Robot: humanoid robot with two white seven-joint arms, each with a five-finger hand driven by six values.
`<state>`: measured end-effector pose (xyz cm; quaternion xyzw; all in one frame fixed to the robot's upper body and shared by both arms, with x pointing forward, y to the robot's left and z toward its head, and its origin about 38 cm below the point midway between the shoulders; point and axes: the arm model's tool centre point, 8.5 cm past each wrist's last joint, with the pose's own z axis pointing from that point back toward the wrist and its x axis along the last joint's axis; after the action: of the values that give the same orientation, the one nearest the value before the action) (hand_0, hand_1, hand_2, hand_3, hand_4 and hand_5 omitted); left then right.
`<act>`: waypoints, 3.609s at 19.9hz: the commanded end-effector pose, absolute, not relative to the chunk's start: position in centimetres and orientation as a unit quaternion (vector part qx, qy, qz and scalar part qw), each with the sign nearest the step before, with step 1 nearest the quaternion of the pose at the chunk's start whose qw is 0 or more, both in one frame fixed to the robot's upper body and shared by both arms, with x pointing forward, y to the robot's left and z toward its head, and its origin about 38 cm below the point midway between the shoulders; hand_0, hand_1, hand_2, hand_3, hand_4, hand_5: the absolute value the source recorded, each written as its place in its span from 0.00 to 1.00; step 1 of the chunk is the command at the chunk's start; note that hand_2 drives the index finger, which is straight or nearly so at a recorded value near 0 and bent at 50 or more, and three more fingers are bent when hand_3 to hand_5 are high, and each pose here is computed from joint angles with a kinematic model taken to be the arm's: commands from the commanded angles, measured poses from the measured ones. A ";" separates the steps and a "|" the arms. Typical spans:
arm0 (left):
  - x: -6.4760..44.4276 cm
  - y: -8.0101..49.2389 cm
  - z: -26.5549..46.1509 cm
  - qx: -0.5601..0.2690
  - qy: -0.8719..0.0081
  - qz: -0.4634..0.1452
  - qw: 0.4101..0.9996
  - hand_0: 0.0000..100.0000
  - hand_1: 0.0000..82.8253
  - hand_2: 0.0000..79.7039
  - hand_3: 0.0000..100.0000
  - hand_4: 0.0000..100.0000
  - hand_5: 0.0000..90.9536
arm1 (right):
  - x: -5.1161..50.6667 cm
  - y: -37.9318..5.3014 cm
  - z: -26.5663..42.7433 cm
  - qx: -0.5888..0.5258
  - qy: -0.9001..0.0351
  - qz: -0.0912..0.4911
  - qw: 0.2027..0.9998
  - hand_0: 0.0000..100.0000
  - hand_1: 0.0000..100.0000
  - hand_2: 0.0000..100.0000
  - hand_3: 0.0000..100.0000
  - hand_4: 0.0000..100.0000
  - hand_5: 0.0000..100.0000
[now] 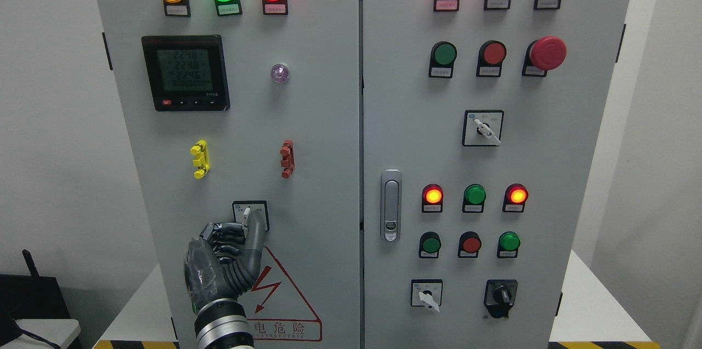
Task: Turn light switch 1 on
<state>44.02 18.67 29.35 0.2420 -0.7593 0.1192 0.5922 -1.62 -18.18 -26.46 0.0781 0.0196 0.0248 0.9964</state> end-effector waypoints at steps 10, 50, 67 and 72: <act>44.1 18.5 29.4 0.242 -0.758 0.118 0.594 0.24 0.50 0.70 0.74 0.77 0.73 | -1.6 -18.2 -26.5 0.078 0.020 0.016 0.997 0.12 0.39 0.00 0.00 0.00 0.00; 44.1 17.8 29.7 0.238 -0.762 0.111 0.592 0.50 0.38 0.73 0.73 0.78 0.73 | -1.6 -18.2 -26.5 0.078 0.020 0.016 0.997 0.12 0.39 0.00 0.00 0.00 0.00; 44.1 17.8 29.7 0.236 -0.762 0.110 0.593 0.68 0.30 0.75 0.73 0.78 0.74 | -1.6 -18.2 -26.5 0.078 0.020 0.016 0.997 0.12 0.39 0.00 0.00 0.00 0.00; 44.1 17.7 29.5 0.235 -0.761 0.110 0.594 0.58 0.20 0.75 0.73 0.78 0.74 | -1.6 -18.2 -26.5 0.078 0.020 0.016 0.997 0.12 0.39 0.00 0.00 0.00 0.00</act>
<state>44.13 17.73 29.73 0.2341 -0.7642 0.1100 0.5908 -1.62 -18.18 -26.46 0.0781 0.0196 0.0248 0.9964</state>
